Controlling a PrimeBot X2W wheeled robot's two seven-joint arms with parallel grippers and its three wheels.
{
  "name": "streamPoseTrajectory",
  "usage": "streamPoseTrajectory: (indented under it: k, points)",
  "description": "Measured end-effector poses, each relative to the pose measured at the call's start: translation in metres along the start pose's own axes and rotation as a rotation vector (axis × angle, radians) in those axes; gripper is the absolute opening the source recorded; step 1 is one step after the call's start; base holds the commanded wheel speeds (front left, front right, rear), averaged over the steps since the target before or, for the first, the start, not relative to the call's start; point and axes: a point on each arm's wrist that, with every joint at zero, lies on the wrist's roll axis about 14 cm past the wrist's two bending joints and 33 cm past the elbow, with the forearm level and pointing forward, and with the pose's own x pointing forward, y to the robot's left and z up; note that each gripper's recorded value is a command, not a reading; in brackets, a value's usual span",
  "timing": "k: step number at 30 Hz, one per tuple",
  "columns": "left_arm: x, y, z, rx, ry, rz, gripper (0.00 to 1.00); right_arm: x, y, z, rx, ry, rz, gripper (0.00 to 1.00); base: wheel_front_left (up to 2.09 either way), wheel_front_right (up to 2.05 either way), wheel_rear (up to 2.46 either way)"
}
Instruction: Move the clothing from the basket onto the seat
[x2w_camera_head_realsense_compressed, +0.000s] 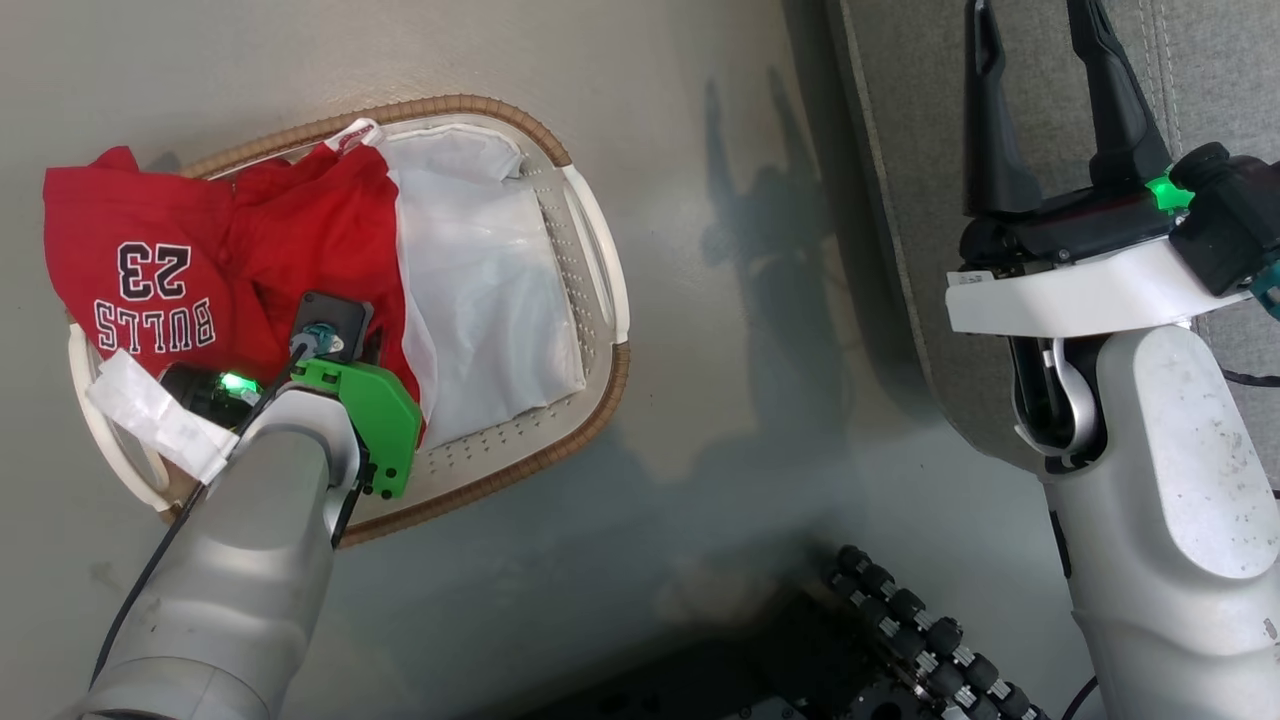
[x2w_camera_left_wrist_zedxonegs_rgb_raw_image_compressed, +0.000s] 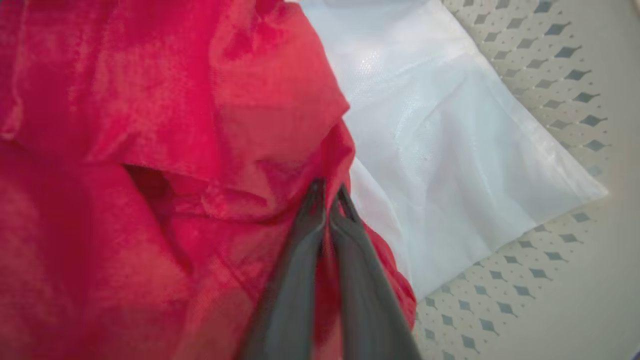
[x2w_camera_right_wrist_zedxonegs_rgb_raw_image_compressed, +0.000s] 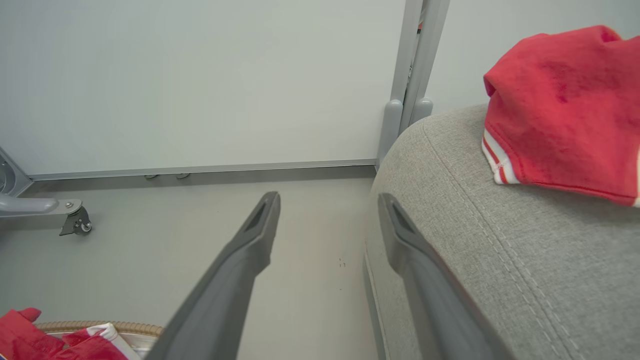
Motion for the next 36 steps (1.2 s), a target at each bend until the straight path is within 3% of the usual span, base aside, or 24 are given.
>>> streamPoseTrajectory:
  k: [10, 19, 27, 36]
  points:
    - [-0.017, 0.02, 0.017, -0.014, -0.082, 0.065, 0.0, 0.004, 0.008, 0.007, 0.01, -0.019, 0.016, 1.0, 0.0, 0.0, 0.0]
    - [-0.041, 0.0, 0.077, 0.011, -0.269, 0.028, 0.0, -0.003, 0.006, 0.018, -0.011, -0.026, 0.001, 1.0, 0.0, 0.0, 0.0]
    - [-0.097, -0.025, 0.132, 0.077, -0.476, 0.005, 0.0, -0.03, 0.014, 0.025, -0.015, 0.003, 0.005, 1.0, 0.0, 0.0, 0.0]
    - [-0.184, -0.058, 0.191, 0.249, -0.695, 0.003, 0.0, -0.077, 0.028, 0.032, 0.012, 0.043, 0.02, 1.0, 0.0, 0.0, 0.0]
